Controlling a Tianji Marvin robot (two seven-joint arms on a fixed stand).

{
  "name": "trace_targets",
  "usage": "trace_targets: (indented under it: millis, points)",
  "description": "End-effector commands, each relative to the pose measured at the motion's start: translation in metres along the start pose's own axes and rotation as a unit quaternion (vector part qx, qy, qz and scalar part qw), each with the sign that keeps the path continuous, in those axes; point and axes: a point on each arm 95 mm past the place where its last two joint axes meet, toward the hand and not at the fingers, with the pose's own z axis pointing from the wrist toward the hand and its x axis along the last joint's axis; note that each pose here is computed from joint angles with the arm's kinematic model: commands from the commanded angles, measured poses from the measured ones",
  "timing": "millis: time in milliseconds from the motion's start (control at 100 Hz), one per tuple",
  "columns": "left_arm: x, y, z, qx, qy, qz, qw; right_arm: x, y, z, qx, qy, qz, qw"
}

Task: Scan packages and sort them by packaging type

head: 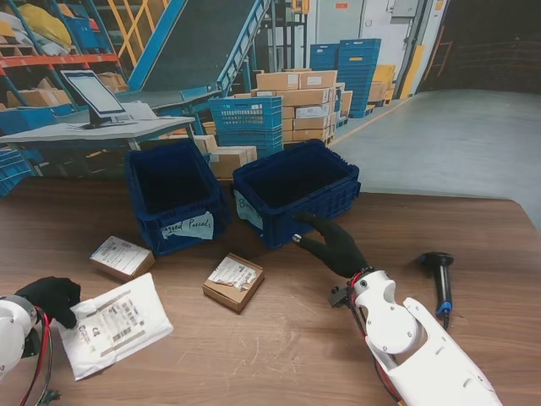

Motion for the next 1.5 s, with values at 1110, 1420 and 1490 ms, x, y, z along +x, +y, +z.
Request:
trace_targets:
  millis: [1110,1420,1490]
  points:
    - [0.042,-0.068,-0.066,0.047,0.091,-0.124,0.987,-0.001,-0.007,0.0,0.016,0.0,0.006,0.9998]
    - [0.05,-0.091,-0.086,0.072,0.091,-0.099,0.9882,-0.002,-0.006,0.0,0.014,-0.002,0.008,0.9999]
    - [0.054,-0.094,-0.09,0.08,0.097,-0.1,0.9871,-0.002,-0.006,0.0,0.014,-0.002,0.008,0.9999]
